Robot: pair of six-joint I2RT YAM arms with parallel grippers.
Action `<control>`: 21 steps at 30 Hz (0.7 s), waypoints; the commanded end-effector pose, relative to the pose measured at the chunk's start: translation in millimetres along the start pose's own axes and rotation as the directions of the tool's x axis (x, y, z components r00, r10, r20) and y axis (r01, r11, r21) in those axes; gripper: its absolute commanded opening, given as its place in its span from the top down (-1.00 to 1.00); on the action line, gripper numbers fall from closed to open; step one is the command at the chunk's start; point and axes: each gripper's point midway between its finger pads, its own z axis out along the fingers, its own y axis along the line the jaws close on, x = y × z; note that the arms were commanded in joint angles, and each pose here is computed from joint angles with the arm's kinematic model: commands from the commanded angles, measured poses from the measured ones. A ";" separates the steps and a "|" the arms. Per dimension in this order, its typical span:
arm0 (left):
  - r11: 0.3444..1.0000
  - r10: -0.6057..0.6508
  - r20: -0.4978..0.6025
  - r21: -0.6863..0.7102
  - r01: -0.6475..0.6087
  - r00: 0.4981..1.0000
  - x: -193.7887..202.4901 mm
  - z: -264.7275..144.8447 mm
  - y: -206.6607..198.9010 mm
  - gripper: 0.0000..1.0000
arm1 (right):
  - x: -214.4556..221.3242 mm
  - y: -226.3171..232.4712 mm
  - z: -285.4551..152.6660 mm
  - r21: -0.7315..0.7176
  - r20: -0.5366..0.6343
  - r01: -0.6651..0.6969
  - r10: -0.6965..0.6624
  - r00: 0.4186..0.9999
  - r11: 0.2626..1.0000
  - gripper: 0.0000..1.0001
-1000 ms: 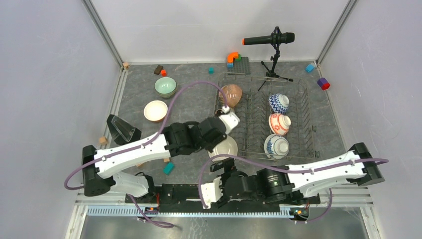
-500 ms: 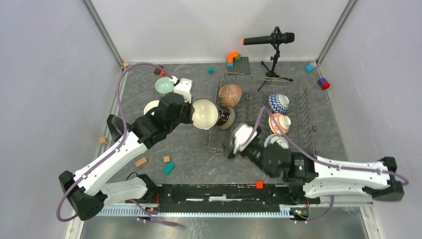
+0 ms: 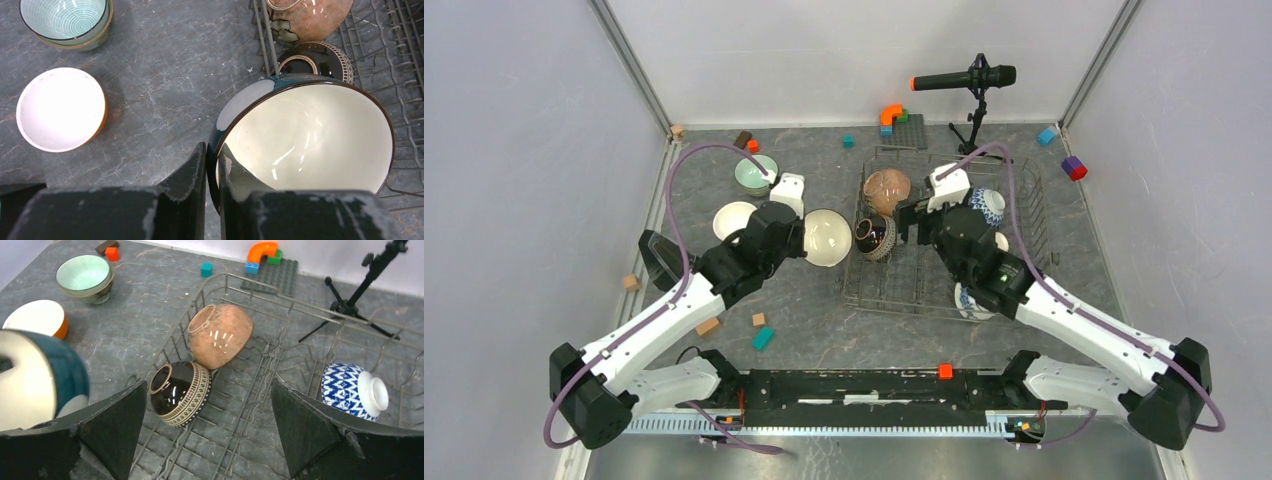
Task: Unload the bowls from the dish rack
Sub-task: Place the bowl at the center of the board.
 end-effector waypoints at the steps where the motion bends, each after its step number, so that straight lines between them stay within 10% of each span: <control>1: 0.996 -0.092 0.183 0.025 0.089 0.979 -49.7 -8.1 -3.3 0.96 | -7.7 -12.4 12.6 -0.032 0.042 -0.182 0.184 0.982 0.983 -0.96; 21: 0.995 -0.027 0.180 -0.095 0.045 0.983 -36.1 -0.3 9.9 0.95 | -5.6 -53.1 44.1 0.035 0.016 -0.316 0.316 0.949 0.948 -0.94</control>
